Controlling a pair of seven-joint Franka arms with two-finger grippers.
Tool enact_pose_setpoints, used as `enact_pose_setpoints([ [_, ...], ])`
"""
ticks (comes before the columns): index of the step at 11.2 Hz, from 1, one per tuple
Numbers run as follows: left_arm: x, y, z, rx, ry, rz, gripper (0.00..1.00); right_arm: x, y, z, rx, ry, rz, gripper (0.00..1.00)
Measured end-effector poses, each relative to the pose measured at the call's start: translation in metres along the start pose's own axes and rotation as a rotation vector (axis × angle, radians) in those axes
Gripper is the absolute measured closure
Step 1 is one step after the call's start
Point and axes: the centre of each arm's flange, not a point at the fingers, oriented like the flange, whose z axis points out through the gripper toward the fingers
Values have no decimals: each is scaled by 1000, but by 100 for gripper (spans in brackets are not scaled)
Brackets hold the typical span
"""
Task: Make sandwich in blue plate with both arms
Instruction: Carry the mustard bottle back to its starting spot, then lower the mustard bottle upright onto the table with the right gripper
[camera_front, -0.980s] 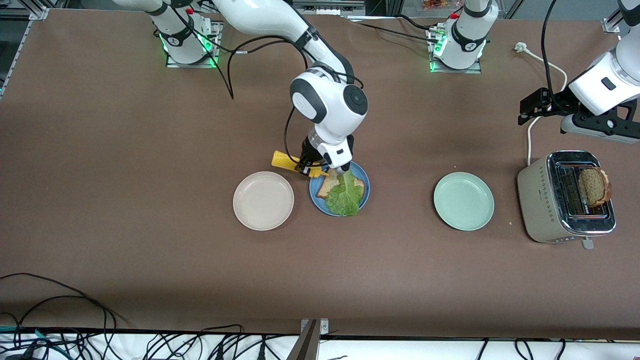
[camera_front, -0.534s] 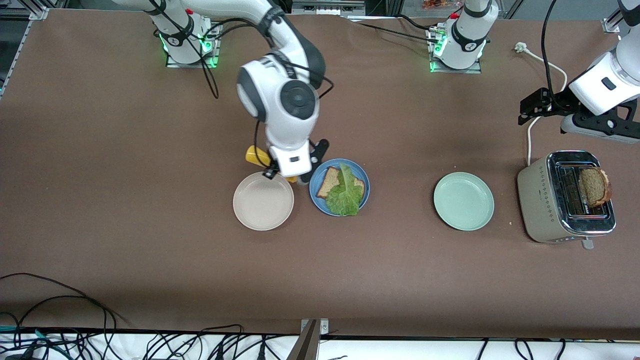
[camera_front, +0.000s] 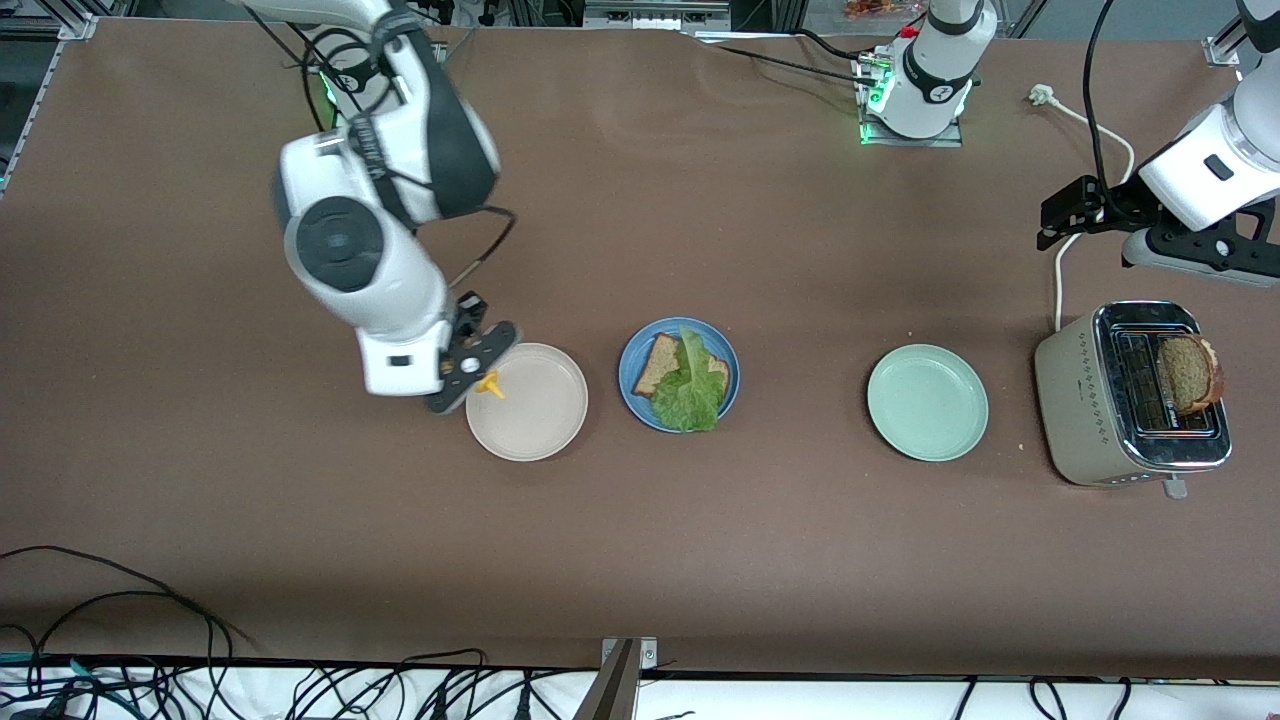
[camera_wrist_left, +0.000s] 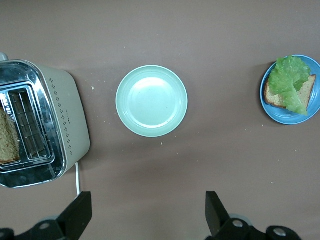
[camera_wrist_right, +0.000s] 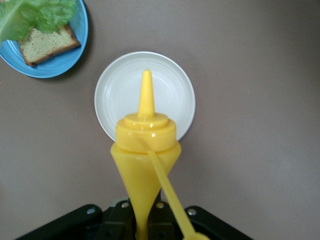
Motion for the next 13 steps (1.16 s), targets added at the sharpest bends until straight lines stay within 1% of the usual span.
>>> enact_pose_setpoints([
  [2, 0, 0, 0, 0, 0, 0, 0, -30, 50, -1, 76, 34, 13, 91],
  [3, 0, 0, 0, 0, 0, 0, 0, -45, 74, -1, 100, 52, -7, 91],
  [4, 0, 0, 0, 0, 0, 0, 0, -59, 97, -1, 111, 72, -46, 91],
  [6, 0, 0, 0, 0, 0, 0, 0, -82, 129, 3, 134, 150, -127, 91],
  [9, 0, 0, 0, 0, 0, 0, 0, -123, 153, 41, 215, 308, -225, 91],
  [10, 0, 0, 0, 0, 0, 0, 0, -140, 161, 57, 256, 370, -263, 91],
  [12, 0, 0, 0, 0, 0, 0, 0, -177, 175, 97, 336, 513, -349, 91],
  [13, 0, 0, 0, 0, 0, 0, 0, -195, 179, 123, 365, 586, -395, 91],
])
